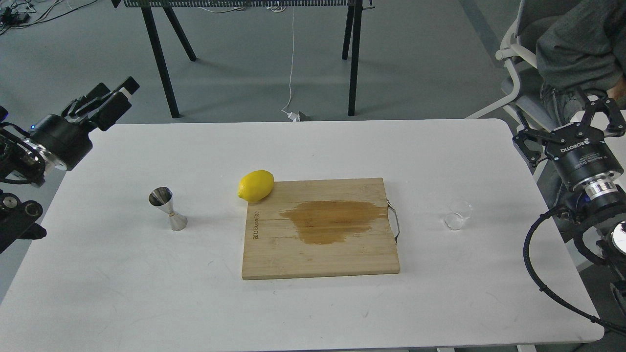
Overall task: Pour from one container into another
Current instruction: 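Lower the left gripper toward the steel jigger beside the lemon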
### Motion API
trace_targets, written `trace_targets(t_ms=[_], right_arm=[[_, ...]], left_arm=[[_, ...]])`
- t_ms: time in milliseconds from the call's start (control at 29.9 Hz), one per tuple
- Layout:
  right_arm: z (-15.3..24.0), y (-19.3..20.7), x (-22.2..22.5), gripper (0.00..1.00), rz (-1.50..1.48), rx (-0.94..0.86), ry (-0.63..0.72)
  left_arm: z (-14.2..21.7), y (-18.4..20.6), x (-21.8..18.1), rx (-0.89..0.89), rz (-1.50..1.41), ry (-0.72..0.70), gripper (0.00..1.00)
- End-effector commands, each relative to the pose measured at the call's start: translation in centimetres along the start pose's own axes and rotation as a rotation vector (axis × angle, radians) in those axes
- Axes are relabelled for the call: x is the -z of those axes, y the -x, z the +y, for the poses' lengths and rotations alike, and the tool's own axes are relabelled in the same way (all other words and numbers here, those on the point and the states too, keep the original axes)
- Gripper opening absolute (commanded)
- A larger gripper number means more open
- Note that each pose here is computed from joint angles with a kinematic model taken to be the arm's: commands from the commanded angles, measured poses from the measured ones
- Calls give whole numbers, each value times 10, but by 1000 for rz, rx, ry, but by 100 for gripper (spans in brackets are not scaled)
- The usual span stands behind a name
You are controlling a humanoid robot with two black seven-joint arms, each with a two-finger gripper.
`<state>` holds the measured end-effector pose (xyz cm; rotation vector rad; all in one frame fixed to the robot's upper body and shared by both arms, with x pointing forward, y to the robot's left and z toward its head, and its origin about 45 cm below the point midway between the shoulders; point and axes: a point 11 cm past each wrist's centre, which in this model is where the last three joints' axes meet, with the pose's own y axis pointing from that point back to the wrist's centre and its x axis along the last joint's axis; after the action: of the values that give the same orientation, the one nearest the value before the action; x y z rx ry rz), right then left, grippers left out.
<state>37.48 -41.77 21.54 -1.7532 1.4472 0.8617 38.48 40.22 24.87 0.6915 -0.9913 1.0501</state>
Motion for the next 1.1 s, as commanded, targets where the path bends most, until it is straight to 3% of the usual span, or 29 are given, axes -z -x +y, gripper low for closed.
trace_targets(t_ms=[0,368,1070], right_arm=[[0,0,1,100,1,1,0],[1,-1,-1,100,0,-2,1],[3,-4,-1,100,-1,-11,2]], left_arm=[[10,26,3,71,-26,-7,100],[34,59,17,74,-204,-19,100],[101,124,40,144,-164,-138,100]])
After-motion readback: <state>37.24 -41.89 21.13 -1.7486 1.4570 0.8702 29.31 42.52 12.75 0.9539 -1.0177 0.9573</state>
